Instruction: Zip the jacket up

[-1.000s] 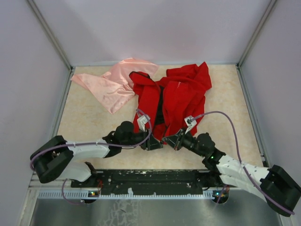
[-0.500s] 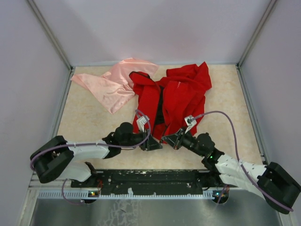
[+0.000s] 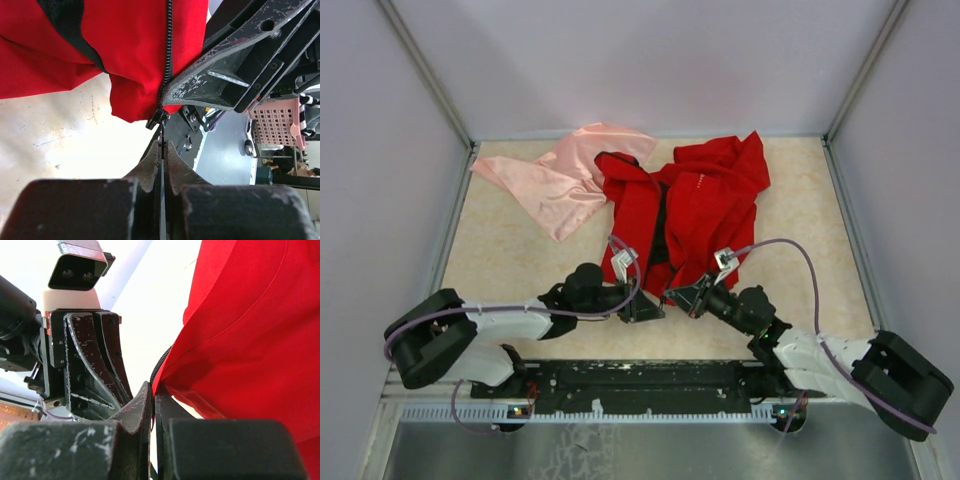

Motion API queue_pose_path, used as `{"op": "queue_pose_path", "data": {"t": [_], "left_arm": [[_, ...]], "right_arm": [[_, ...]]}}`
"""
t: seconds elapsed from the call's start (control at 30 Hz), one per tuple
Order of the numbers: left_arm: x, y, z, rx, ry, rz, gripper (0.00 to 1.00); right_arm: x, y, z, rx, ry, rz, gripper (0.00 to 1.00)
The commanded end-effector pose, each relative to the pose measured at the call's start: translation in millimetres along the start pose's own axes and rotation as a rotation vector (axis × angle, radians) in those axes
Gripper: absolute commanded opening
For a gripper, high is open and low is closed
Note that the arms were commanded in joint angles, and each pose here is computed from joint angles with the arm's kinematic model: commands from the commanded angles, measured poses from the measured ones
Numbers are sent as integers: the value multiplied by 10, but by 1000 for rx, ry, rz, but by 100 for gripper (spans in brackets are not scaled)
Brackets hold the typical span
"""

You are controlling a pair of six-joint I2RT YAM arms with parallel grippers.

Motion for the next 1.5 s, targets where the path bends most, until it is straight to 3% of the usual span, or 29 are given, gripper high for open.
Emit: {"op": "queue_pose_path", "data": {"t": [0.0, 0.33, 0.5, 0.73, 0.97, 1.3, 1.47], "left_arm": [[-54, 121, -189, -35, 41, 36, 0], [-108, 300, -199, -63, -2, 174, 0], [-110, 114, -147, -46, 18, 100, 0], [-225, -54, -28, 30, -43, 101, 0], [-204, 244, -207, -20, 1, 204, 1], [-138, 97, -178, 42, 8, 85, 17], [-256, 48, -127, 93, -64, 71, 42]], "right_arm": [[74, 87, 374, -5, -224, 22, 0], [40, 142, 482, -16, -262, 42, 0], [40, 103, 515, -47, -251, -16, 0], [39, 45, 489, -58, -246, -53, 0], [74, 163, 614, -38, -240, -28, 0], [50, 261, 641, -7, -232, 28, 0], [20, 178, 604, -23, -218, -32, 0]]}}
Point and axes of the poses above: each gripper's point midway between its finger pads, its own x axis out along the fingers, its own y axis along the line the jaws close on, z = x × y, the point moved 7 cm from there along -x, back along the fingers, and after that the axes turned 9 degrees about -x, right-handed, at the moved point
